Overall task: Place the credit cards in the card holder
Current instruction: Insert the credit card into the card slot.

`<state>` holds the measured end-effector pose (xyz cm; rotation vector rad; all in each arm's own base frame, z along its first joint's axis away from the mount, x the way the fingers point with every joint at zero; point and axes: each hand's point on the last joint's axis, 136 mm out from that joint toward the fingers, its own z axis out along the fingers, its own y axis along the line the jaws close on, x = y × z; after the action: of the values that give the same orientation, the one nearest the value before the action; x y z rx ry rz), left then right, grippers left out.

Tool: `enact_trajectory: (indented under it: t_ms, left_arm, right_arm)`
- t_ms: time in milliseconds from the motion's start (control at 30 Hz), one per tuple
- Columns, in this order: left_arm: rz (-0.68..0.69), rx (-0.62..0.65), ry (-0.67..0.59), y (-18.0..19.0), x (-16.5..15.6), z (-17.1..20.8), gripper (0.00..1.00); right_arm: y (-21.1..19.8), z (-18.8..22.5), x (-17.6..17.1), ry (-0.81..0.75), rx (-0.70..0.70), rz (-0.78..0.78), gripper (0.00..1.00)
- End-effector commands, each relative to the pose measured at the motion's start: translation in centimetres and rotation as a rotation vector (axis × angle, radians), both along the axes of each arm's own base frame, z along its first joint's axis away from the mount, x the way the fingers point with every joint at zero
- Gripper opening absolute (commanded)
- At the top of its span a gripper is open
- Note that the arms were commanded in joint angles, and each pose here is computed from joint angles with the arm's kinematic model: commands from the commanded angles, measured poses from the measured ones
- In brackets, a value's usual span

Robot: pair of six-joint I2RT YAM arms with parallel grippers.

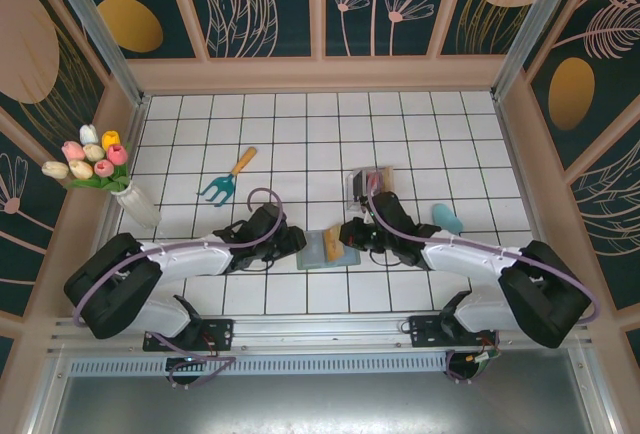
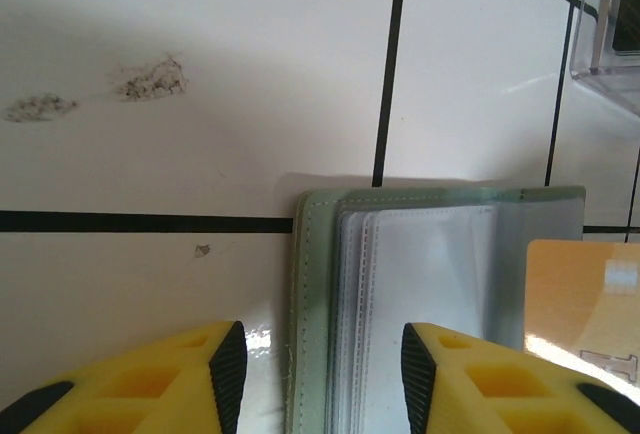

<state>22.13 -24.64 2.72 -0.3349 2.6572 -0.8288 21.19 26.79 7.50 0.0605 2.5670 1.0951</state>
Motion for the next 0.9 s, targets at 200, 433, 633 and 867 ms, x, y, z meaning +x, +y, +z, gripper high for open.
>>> enact_trajectory:
  t_ms: [200,433,633,867]
  left_arm:
    - [-0.030,-0.015,0.006,-0.8,0.2,-0.1,0.40]
    - [-0.037,-0.009,0.025,-0.9,-0.1,-0.7,0.32]
    - [-0.040,0.004,0.040,-0.8,-0.2,-1.2,0.28]
    - [-0.036,0.007,0.045,-0.7,-0.3,-1.3,0.25]
  right_arm:
    - [0.4,-2.2,-0.3,0.012,-0.004,0.002,0.01]
    - [1.5,-2.7,-0.7,0.017,0.047,0.021,0.01]
    - [1.1,-3.6,-0.5,0.037,0.013,-0.010,0.01]
    - [0.7,-3.7,0.0,0.013,0.012,-0.045,0.01]
